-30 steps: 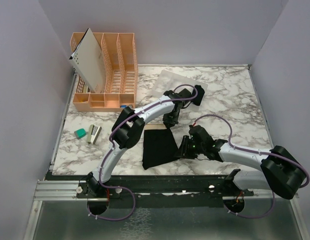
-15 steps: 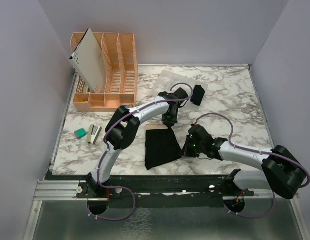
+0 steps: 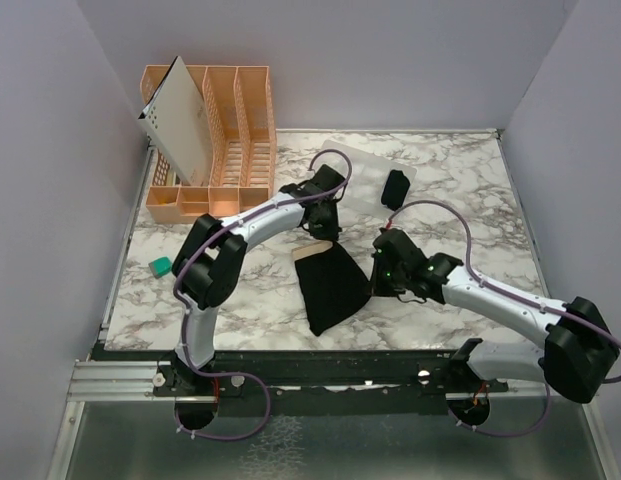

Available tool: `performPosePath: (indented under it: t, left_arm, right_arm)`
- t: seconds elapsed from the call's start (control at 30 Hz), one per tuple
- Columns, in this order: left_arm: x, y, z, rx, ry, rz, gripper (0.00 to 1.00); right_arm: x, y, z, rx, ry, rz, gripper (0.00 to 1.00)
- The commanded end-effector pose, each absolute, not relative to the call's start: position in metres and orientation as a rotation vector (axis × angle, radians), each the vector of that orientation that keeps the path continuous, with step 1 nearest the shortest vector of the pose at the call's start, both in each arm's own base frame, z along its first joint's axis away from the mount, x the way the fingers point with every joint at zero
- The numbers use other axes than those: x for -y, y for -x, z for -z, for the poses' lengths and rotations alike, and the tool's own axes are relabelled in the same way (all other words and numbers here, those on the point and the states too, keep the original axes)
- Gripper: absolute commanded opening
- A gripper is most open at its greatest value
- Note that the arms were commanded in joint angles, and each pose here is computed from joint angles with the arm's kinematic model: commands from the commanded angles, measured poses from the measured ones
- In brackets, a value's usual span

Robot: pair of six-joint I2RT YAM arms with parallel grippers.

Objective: Roll the underwear
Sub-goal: Fold the underwear at the center of the board.

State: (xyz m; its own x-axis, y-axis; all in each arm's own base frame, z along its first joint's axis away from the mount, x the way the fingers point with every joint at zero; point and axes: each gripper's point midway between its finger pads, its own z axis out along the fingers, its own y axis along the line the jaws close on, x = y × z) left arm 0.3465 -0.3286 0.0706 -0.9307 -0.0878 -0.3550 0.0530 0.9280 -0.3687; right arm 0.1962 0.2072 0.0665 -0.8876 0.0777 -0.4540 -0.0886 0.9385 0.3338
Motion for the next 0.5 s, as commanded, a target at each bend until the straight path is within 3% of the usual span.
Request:
performPosePath:
  t: [0.0, 0.47]
  left_arm:
    - [0.339, -0.351, -0.091, -2.634, 0.062, 0.693, 0.00]
    - [0.280, -0.351, -0.112, -2.479, 0.227, 0.843, 0.00]
  right_arm:
    - [-0.201, -0.195, -0.080, -2.629, 0.159, -0.309, 0.00]
    - [-0.244, -0.184, -0.094, -2.552, 0.382, 0.004, 0.00]
